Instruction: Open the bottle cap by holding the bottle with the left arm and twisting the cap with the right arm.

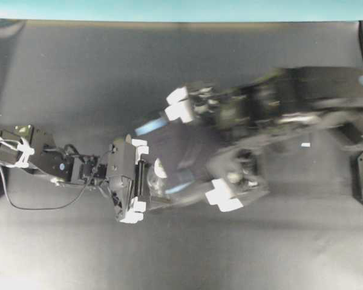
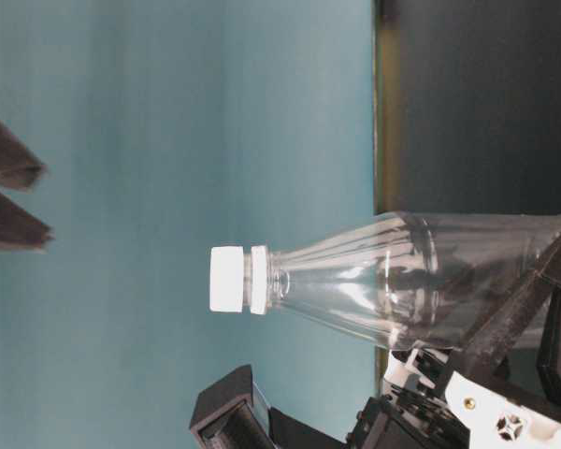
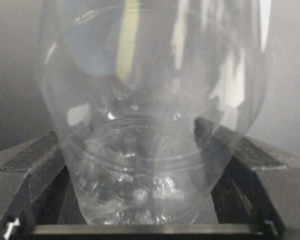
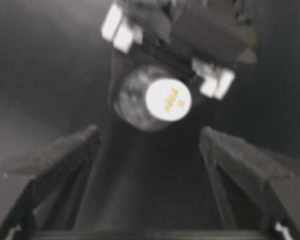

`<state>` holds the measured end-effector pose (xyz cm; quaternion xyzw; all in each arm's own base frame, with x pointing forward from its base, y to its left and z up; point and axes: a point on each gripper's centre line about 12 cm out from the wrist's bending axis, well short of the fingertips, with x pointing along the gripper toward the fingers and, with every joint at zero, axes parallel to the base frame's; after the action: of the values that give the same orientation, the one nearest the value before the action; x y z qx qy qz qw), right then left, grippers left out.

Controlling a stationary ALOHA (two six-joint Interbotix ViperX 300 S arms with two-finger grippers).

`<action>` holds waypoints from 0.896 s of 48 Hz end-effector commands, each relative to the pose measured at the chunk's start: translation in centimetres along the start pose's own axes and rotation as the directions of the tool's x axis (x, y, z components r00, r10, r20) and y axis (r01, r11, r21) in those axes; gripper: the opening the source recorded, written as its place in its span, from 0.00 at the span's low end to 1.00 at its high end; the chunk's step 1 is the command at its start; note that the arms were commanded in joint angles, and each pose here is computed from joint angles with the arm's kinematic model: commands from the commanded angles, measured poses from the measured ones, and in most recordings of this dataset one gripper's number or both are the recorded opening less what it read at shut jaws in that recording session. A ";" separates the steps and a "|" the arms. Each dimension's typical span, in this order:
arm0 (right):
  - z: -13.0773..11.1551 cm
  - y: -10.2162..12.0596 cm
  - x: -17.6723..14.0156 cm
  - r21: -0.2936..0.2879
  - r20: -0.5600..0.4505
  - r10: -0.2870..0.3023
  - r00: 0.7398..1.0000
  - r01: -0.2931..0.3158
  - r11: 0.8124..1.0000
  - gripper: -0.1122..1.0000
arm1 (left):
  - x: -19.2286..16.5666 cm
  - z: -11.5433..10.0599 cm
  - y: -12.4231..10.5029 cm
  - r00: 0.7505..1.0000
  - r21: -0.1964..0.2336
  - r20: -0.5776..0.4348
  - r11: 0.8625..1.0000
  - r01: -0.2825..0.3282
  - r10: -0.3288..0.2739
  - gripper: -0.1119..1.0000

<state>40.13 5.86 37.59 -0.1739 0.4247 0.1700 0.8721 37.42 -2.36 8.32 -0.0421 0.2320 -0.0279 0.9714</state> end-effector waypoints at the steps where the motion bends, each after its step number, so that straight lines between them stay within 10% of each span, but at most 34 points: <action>1: -0.4 -0.1 -2.7 0.055 0.118 -0.049 0.992 0.043 0.998 0.79 | 0.0 -0.3 0.1 1.000 -0.004 -0.024 1.000 -0.003 0.003 0.84; 20: -6.2 2.0 -6.4 0.335 0.440 -0.208 0.874 0.055 0.941 0.79 | -0.1 0.6 -0.1 1.000 -0.001 -0.029 1.000 -0.003 0.003 0.97; 31: -9.3 3.5 -8.5 0.372 0.526 -0.243 0.815 0.036 0.927 0.76 | -0.4 1.1 0.2 0.999 -0.004 -0.033 1.000 -0.012 0.012 0.97; 43: -12.2 4.7 -8.9 0.385 0.531 -0.243 0.812 0.024 0.923 0.75 | -1.0 2.0 0.3 0.999 -0.001 -0.031 1.000 -0.017 0.017 0.97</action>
<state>25.33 3.08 36.65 0.0112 0.1674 0.0664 0.9836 37.11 -2.01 9.66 -0.0398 0.2592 -0.0213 0.9648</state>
